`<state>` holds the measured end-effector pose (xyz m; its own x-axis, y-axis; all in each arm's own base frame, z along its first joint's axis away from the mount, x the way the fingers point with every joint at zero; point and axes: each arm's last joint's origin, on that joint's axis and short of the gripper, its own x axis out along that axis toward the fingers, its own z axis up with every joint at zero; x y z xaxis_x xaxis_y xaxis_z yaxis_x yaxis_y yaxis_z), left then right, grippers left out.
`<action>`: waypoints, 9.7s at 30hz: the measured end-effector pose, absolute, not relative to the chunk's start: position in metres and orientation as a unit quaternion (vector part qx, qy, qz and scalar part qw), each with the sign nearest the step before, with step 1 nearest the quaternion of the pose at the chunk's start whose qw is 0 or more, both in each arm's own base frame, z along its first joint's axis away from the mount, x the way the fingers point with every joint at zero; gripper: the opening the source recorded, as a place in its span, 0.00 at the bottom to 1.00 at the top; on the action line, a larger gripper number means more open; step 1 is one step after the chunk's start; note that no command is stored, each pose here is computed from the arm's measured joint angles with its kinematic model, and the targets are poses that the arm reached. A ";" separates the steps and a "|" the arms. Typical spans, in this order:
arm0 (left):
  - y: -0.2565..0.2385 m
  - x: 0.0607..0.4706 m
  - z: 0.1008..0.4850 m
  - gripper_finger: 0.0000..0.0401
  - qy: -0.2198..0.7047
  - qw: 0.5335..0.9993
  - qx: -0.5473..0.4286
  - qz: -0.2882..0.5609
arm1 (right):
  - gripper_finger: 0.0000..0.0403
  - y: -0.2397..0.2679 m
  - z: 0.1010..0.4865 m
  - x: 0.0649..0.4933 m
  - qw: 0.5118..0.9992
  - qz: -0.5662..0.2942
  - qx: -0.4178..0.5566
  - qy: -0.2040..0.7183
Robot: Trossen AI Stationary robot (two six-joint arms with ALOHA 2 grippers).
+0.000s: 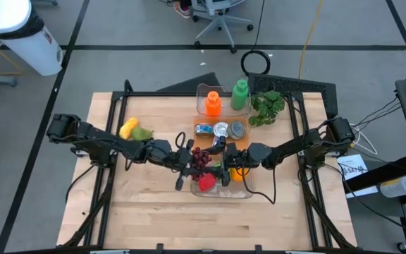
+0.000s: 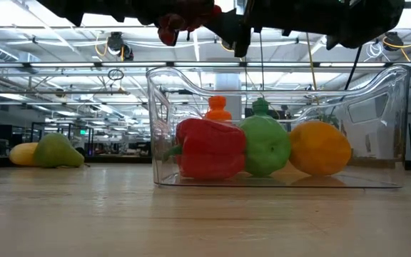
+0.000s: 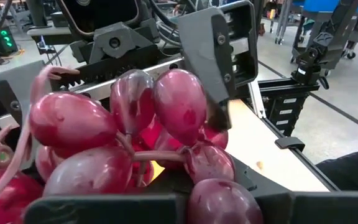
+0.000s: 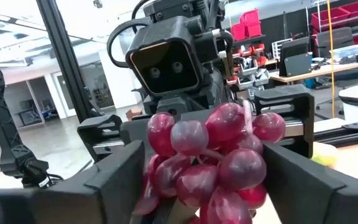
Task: Pick & Place Food Item
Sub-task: Put the red grapes into the bottom transparent bin, then put the green pear into the bottom transparent bin
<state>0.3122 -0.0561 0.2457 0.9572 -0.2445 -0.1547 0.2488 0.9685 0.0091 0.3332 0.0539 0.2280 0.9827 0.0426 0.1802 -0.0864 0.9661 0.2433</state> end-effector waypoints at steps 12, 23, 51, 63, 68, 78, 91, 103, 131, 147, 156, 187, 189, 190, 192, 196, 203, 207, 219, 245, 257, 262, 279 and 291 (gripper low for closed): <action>-0.056 0.312 0.246 0.11 0.079 0.989 -0.004 -0.123 | 0.22 0.053 0.228 0.333 0.989 0.031 0.120 -0.084; -0.061 0.311 0.244 0.40 0.088 0.994 -0.029 -0.059 | 0.02 0.051 0.226 0.334 0.991 0.061 0.097 -0.072; -0.063 0.305 0.251 0.64 0.098 0.988 -0.058 -0.105 | 0.00 0.088 0.266 0.263 0.984 0.148 0.017 0.096; -0.063 0.305 0.250 0.64 0.100 0.988 -0.056 -0.100 | 0.00 0.107 0.237 0.241 0.957 0.135 -0.039 0.255; -0.062 0.305 0.250 0.64 0.100 0.989 -0.056 -0.089 | 0.00 0.109 0.229 0.234 0.942 0.136 -0.037 0.304; -0.062 0.305 0.250 0.64 0.100 0.989 -0.056 -0.089 | 0.03 0.108 0.220 0.225 0.923 0.115 -0.007 0.368; -0.062 0.305 0.250 0.64 0.100 0.989 -0.057 -0.089 | 0.48 0.108 0.223 0.228 0.928 0.115 0.001 0.353; -0.022 0.229 0.276 0.64 0.232 0.941 -0.198 0.147 | 0.69 0.099 0.251 0.207 0.941 0.112 0.049 0.314; 0.024 0.144 0.209 0.72 0.411 0.656 -0.277 0.569 | 0.66 0.090 0.238 0.193 0.970 0.132 0.012 0.205; 0.053 0.136 0.168 0.82 0.425 0.622 -0.344 0.561 | 0.66 0.090 0.239 0.193 0.970 0.132 0.013 0.202; 0.052 0.158 0.167 0.81 0.426 0.699 -0.400 0.411 | 0.66 0.090 0.238 0.193 0.970 0.132 0.013 0.203; 0.054 0.204 0.214 0.81 0.492 0.861 0.011 0.128 | 0.66 0.090 0.238 0.193 0.970 0.132 0.015 0.203; 0.057 0.208 0.205 0.81 0.515 0.845 0.018 0.139 | 0.66 0.090 0.238 0.193 0.970 0.131 0.018 0.204; 0.059 0.210 0.202 0.82 0.522 0.839 0.022 0.151 | 0.66 0.090 0.238 0.193 0.970 0.130 0.021 0.204; 0.063 0.213 0.194 0.85 0.538 0.826 0.033 0.165 | 0.66 0.090 0.238 0.193 0.970 0.130 0.022 0.204; 0.067 0.216 0.184 0.90 0.569 0.805 0.073 0.150 | 0.66 0.090 0.238 0.193 0.970 0.130 0.022 0.204; 0.072 0.219 0.174 0.95 0.589 0.792 0.075 0.143 | 0.66 0.090 0.239 0.193 0.970 0.130 0.022 0.202; 0.074 0.222 0.168 0.95 0.597 0.788 0.065 0.140 | 0.66 0.090 0.239 0.193 0.970 0.130 0.022 0.202; 0.075 0.227 0.150 0.95 0.622 0.764 0.029 0.171 | 0.66 0.090 0.239 0.193 0.970 0.130 0.022 0.203; 0.039 0.223 0.243 0.79 0.308 0.934 -0.085 0.156 | 0.66 0.088 0.238 0.193 0.974 0.098 0.024 0.200; -0.013 0.251 0.265 0.79 0.060 0.996 -0.062 0.009 | 0.66 0.081 0.247 0.206 0.991 0.021 -0.010 0.128; -0.031 0.272 0.255 0.79 0.005 0.998 -0.054 -0.019 | 0.66 0.081 0.247 0.227 0.997 0.011 -0.029 0.066; -0.048 0.320 0.223 0.79 -0.031 0.997 -0.038 -0.052 | 0.57 0.077 0.236 0.268 0.995 0.059 0.018 -0.081; -0.047 0.318 0.226 0.79 -0.032 0.998 -0.030 -0.055 | 0.24 0.078 0.236 0.269 0.995 0.061 0.014 -0.079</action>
<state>0.3184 -0.0472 0.2257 0.9919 -0.1069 0.0681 0.1109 0.9922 -0.0573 0.2686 0.0778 0.2359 0.9801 0.1186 0.1592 -0.1229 0.9923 0.0175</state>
